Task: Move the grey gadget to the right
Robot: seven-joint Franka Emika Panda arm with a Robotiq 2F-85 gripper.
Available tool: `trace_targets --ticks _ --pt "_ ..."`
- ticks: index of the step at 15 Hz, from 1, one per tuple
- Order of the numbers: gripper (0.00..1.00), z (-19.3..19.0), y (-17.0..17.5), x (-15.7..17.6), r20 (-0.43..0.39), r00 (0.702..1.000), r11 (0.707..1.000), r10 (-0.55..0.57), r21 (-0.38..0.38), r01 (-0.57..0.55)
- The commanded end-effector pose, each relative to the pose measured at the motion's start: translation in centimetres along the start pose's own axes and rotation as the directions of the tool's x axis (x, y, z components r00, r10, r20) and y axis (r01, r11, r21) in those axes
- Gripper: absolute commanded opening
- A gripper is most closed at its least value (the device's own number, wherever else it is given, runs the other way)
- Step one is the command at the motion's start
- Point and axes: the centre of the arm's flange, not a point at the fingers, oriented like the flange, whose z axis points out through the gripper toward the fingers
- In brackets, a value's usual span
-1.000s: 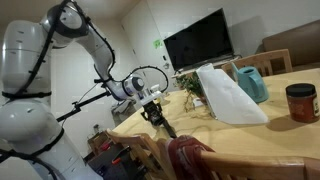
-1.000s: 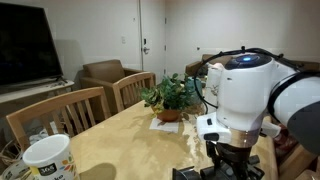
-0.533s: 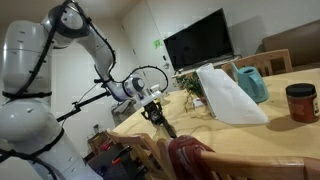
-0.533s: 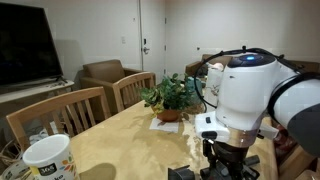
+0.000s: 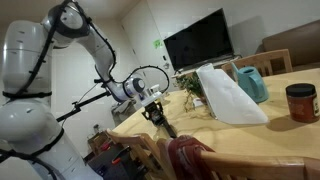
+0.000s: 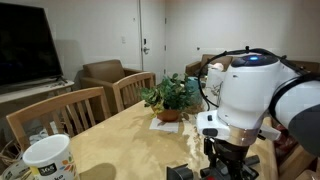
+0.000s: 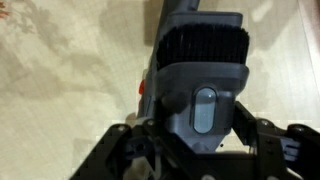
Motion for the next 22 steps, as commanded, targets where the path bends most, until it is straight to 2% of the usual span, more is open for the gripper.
trace_targets --ticks 1,10,22 --pt "0.43 -0.1 -0.5 -0.8 -0.047 0.998 0.999 0.044 -0.017 -0.045" --pt "0.43 0.3 -0.5 -1.3 -0.112 0.992 0.998 0.060 -0.025 -0.064" --pt "0.43 -0.2 -0.4 0.4 -0.083 0.994 0.997 0.073 0.014 -0.072"
